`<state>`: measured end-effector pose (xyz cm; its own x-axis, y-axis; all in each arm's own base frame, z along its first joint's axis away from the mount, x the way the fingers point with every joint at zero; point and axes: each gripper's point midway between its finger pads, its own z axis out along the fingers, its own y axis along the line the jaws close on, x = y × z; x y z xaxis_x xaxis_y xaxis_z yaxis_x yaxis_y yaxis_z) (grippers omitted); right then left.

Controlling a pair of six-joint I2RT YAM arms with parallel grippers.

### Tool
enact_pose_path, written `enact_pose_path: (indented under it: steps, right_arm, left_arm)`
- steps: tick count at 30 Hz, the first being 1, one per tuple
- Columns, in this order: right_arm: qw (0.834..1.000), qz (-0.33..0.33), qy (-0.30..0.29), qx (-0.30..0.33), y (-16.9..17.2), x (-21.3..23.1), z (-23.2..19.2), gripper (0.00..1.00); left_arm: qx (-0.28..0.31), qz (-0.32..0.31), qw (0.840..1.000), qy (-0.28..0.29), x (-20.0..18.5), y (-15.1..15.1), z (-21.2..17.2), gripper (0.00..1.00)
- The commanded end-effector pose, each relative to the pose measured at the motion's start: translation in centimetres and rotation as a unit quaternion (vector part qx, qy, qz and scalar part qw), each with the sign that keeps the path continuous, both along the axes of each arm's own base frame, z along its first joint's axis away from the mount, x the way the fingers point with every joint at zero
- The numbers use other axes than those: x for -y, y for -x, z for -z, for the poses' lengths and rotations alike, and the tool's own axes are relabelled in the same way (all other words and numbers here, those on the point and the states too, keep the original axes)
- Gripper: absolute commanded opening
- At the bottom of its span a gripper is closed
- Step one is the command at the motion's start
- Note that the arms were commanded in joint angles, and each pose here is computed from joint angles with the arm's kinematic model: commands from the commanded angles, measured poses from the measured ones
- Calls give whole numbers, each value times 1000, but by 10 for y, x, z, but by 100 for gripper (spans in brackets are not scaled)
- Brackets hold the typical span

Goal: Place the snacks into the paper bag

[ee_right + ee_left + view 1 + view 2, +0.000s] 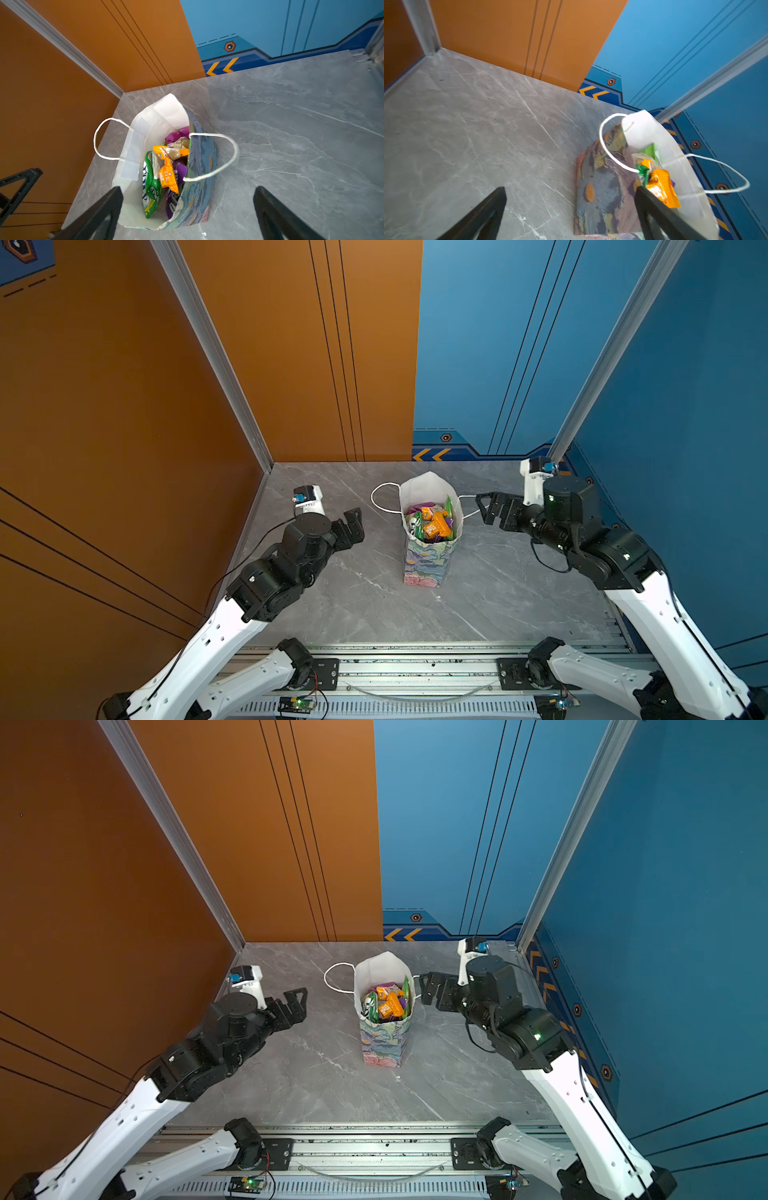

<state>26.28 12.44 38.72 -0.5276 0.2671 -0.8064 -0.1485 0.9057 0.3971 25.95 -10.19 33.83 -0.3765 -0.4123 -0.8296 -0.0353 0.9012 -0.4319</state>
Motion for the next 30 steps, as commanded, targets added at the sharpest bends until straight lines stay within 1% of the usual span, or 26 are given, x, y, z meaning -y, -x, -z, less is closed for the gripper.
enact_pose_path:
  steps: [1,4,8,11,13,14,17,21,23,26,30]
  right_arm:
    - [998,54,13,12,8,33,5,100]
    - [994,102,29,29,13,61,13,100]
    - [986,151,48,58,14,88,29,100]
    - [976,196,66,74,10,108,50,100]
    - [970,216,80,72,6,118,67,100]
    - [969,224,87,66,3,123,78,100]
    - [965,233,107,48,-7,131,107,100]
    - [959,246,137,28,-18,142,146,100]
    - [957,246,151,27,-22,146,162,100]
    - [953,244,175,31,-27,150,181,100]
    - [948,248,197,25,-30,155,202,100]
  left_arm:
    - [17,-72,997,-6,-32,-3,14,98]
    - [26,-104,994,-14,-50,-6,32,98]
    - [11,-151,988,-23,-71,-15,66,98]
    - [7,-187,982,-26,-87,-23,90,98]
    - [10,-206,978,-41,-97,-27,105,98]
    - [18,-204,977,-55,-99,-31,109,98]
    - [42,-169,977,-124,-94,-41,117,98]
    - [42,-170,965,-197,-100,-47,125,98]
    - [35,-172,959,-224,-104,-49,131,98]
    - [21,-187,952,-240,-113,-51,146,98]
    - [17,-197,945,-262,-120,-56,166,98]
